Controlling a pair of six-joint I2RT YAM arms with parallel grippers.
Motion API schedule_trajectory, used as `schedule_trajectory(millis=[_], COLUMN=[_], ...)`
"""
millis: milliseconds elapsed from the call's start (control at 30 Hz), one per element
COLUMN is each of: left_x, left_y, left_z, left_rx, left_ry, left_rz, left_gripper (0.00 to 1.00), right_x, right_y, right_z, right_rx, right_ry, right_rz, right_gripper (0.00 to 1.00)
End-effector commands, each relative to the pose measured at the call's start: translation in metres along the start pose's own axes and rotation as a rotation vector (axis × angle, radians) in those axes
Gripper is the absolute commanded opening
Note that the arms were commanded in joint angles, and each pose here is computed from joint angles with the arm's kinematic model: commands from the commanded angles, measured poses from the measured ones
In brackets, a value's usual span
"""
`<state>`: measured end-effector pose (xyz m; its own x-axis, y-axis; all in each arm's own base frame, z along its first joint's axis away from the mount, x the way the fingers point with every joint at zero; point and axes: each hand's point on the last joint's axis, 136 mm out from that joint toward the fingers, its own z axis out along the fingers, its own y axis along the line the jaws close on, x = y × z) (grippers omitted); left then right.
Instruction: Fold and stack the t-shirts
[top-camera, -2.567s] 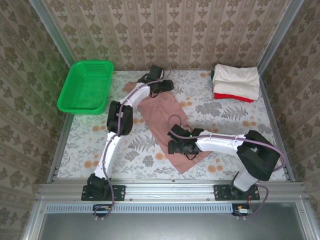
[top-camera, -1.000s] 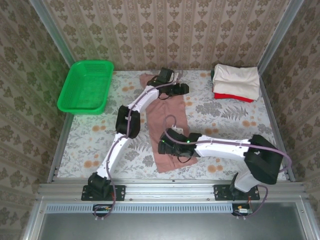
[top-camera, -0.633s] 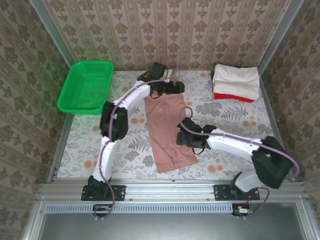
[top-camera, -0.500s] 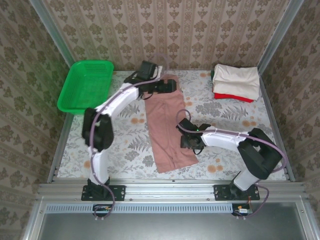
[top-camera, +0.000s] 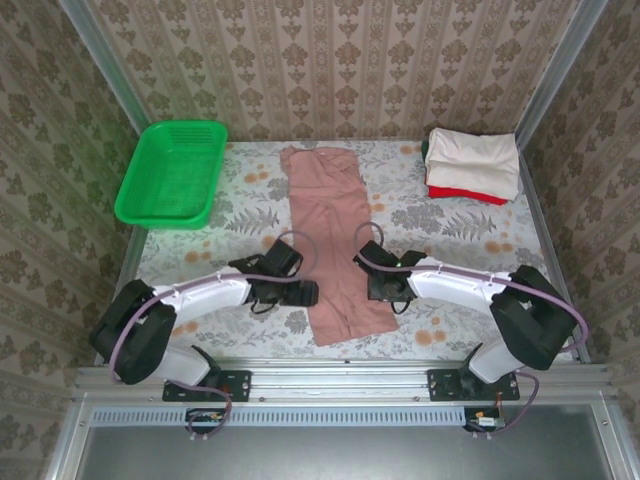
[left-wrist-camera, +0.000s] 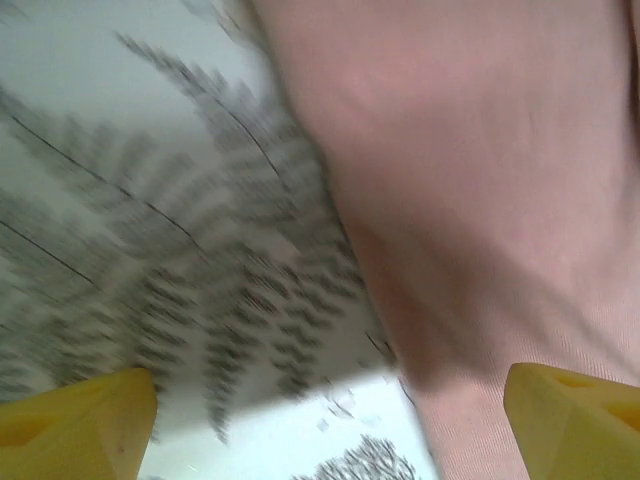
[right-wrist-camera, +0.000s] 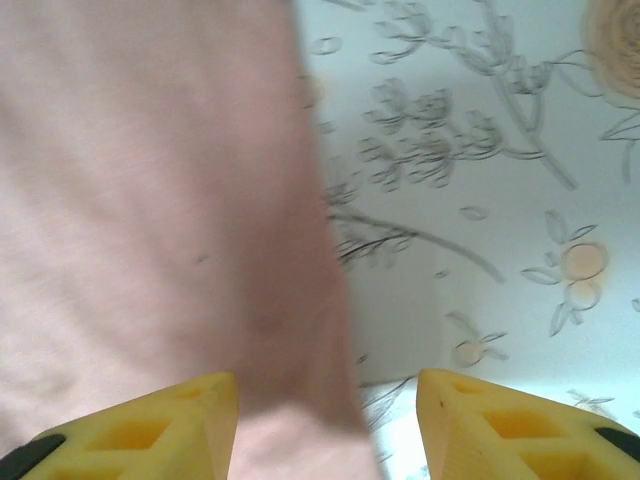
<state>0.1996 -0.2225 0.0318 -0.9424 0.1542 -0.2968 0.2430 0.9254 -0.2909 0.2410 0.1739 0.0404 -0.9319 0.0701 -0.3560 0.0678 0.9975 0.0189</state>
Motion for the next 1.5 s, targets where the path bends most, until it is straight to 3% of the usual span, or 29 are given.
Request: schedule_trajectory(millis=[0, 33, 200, 300, 467, 533, 567, 600, 667, 700, 933, 1233, 1467], left_x=[-0.014, -0.011, 0.005, 0.013, 0.019, 0.015, 0.013, 0.01, 0.009, 0.01, 0.037, 0.075, 0.089], left_y=[-0.015, -0.012, 0.002, 0.01, 0.023, 0.019, 0.015, 0.008, -0.007, -0.015, -0.035, -0.05, -0.027], left_z=[-0.006, -0.004, 0.001, 0.003, -0.004, -0.013, -0.019, -0.025, -0.032, -0.034, -0.017, 0.0, 0.003], left_rx=[0.039, 0.023, -0.003, -0.016, -0.018, 0.0, 0.01, 0.026, 0.047, 0.054, 0.0, -0.013, -0.053], left_ry=[-0.106, -0.102, -0.087, -0.083, -0.09, -0.112, -0.128, -0.145, -0.169, -0.171, -0.109, -0.045, -0.036], left_rz=[-0.03, -0.025, -0.015, -0.001, -0.02, -0.022, -0.018, -0.009, 0.02, 0.039, 0.104, 0.204, 0.179], left_gripper=[0.89, 0.85, 0.45, 0.28, 0.14, 0.24, 0.39, 0.47, 0.6, 0.6, 0.46, 0.45, 0.25], right_x=[0.003, 0.003, 0.006, 0.008, 0.011, 0.011, 0.01, 0.01, 0.009, 0.01, 0.009, 0.009, 0.008], right_y=[0.006, 0.006, -0.006, -0.025, -0.04, -0.038, -0.034, -0.029, -0.02, -0.018, -0.014, -0.03, -0.032], right_z=[-0.005, -0.003, 0.012, 0.02, 0.021, 0.017, 0.014, 0.011, 0.007, 0.006, 0.013, 0.025, 0.026], right_rx=[-0.014, -0.009, 0.07, 0.151, 0.179, 0.154, 0.136, 0.116, 0.08, 0.072, 0.079, 0.144, 0.141], right_ry=[-0.007, -0.006, 0.004, 0.009, 0.016, 0.008, -0.002, -0.017, -0.041, -0.041, -0.043, -0.019, -0.021], right_rz=[-0.005, -0.005, -0.009, 0.02, 0.055, 0.056, 0.048, 0.039, 0.025, 0.02, 0.011, 0.005, 0.019], right_gripper=[0.53, 0.53, 0.54, 0.52, 0.47, 0.46, 0.46, 0.46, 0.47, 0.48, 0.48, 0.48, 0.48])
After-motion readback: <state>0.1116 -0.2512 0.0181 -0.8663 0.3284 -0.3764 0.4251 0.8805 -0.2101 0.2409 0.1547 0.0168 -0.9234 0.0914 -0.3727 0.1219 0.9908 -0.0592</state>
